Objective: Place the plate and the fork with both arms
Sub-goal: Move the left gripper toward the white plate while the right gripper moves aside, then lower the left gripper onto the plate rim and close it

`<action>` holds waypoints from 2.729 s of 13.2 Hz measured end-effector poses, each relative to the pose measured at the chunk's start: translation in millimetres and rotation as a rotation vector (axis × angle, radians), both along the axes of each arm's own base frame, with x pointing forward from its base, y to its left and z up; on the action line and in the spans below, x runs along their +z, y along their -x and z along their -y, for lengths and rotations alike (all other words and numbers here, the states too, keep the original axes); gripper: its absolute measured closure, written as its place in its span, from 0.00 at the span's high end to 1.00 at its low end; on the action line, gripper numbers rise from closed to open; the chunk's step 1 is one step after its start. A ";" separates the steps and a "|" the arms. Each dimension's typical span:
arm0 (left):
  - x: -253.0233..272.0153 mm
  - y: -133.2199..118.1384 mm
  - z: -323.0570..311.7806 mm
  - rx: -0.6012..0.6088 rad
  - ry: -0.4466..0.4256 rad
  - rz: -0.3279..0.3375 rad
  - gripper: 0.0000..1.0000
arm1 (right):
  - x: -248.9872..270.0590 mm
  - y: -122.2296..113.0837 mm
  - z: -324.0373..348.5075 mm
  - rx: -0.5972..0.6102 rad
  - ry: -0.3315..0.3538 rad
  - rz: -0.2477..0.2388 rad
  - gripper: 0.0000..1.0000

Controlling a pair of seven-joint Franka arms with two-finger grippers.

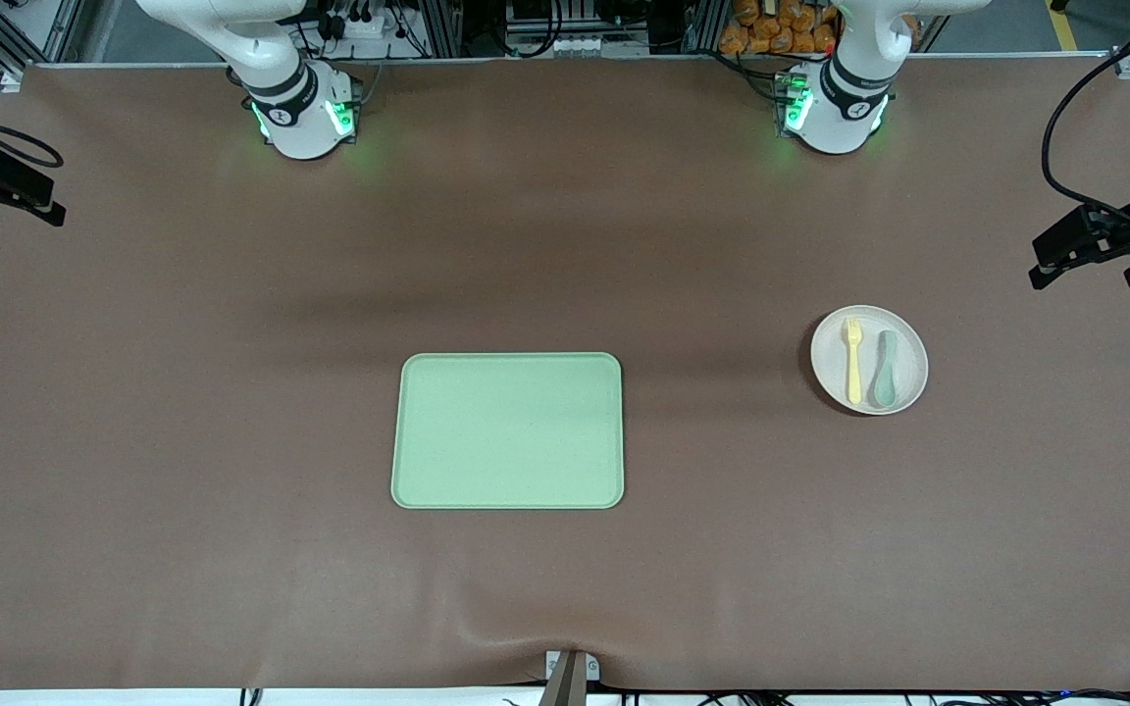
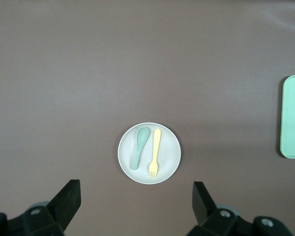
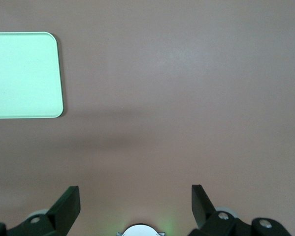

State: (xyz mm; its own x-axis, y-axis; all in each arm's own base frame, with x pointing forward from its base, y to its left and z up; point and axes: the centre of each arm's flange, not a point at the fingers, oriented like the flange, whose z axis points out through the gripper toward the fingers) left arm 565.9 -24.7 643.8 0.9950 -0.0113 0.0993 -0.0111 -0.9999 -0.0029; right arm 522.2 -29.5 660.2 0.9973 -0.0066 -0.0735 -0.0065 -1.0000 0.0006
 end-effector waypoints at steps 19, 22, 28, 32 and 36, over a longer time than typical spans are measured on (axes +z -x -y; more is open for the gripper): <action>-197.8 -60.6 -78.0 0.033 0.011 -0.237 1.00 | -21.9 -13.3 -46.2 0.088 0.003 -0.025 1.00; -244.7 -50.7 -93.7 0.029 0.016 -0.238 1.00 | -37.9 -18.3 -47.2 0.089 0.004 -0.055 1.00; -340.9 -15.0 -101.9 -0.004 0.011 -0.180 1.00 | -78.2 -36.5 -60.5 0.109 0.011 -0.126 1.00; -372.9 0.5 -123.0 -0.009 0.010 -0.162 1.00 | -97.7 -45.9 -59.4 0.105 0.014 -0.141 1.00; -415.6 20.5 -121.8 -0.008 0.009 -0.154 0.93 | -99.7 -49.5 -58.1 0.103 0.014 -0.127 1.00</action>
State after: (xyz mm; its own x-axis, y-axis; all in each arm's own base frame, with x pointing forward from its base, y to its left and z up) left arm 545.4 97.1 228.1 0.9984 -0.0187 -0.0542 -0.0183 -0.9998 0.0082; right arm 571.7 28.6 560.5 0.9755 0.0928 -0.1994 0.0966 -0.9953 0.0094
